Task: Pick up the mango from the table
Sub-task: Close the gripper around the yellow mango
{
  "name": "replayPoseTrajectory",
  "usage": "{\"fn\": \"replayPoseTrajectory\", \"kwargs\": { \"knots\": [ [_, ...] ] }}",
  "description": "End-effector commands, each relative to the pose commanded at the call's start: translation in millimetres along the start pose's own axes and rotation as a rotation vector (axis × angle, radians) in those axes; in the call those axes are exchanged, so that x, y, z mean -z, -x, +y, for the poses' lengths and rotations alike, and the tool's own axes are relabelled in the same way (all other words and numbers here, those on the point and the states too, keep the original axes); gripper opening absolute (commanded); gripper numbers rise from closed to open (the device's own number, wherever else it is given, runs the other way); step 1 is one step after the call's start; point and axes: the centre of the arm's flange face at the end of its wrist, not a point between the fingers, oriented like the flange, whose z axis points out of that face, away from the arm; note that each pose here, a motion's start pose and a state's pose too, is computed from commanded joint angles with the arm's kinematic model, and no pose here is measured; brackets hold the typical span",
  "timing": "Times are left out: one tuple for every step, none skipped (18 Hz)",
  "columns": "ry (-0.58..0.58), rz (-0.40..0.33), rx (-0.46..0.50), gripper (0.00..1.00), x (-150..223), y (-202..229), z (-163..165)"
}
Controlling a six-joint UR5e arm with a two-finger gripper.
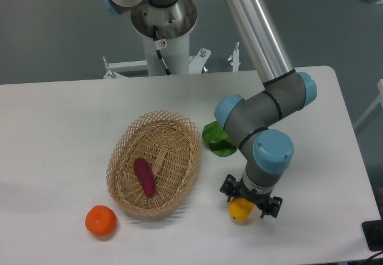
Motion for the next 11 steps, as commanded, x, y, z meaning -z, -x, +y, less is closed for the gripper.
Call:
{"fn": "replayPoseTrajectory", "kwargs": {
  "knots": [
    [0.0, 0.0, 0.0, 1.0, 0.0, 0.0, 0.0],
    [0.003, 0.002, 0.002, 1.0, -0.8, -0.4, 0.5],
    [0.003, 0.002, 0.003, 1.0, 0.1, -0.6, 0.5],
    [0.003, 0.002, 0.005, 0.99, 0.1, -0.6, 0.5],
    [0.001, 0.001, 0.002, 0.9, 2.2, -0.8, 0.3],
    [0.0, 0.003, 0.002, 0.8, 3.0, -1.2, 0.2],
    [0.004, 0.003, 0.005, 0.71, 3.7, -2.0, 1.0],
    [0.004, 0.003, 0.007, 0.63, 4.2, -2.4, 1.2],
    [0.003, 0.002, 0.009, 0.56, 5.3, -2.4, 1.1],
    [0.003, 0.002, 0.011, 0.49, 5.3, -2.4, 1.1],
    [0.001, -0.004, 0.013, 0.41, 8.2, -1.9, 0.6]
  ]
}}
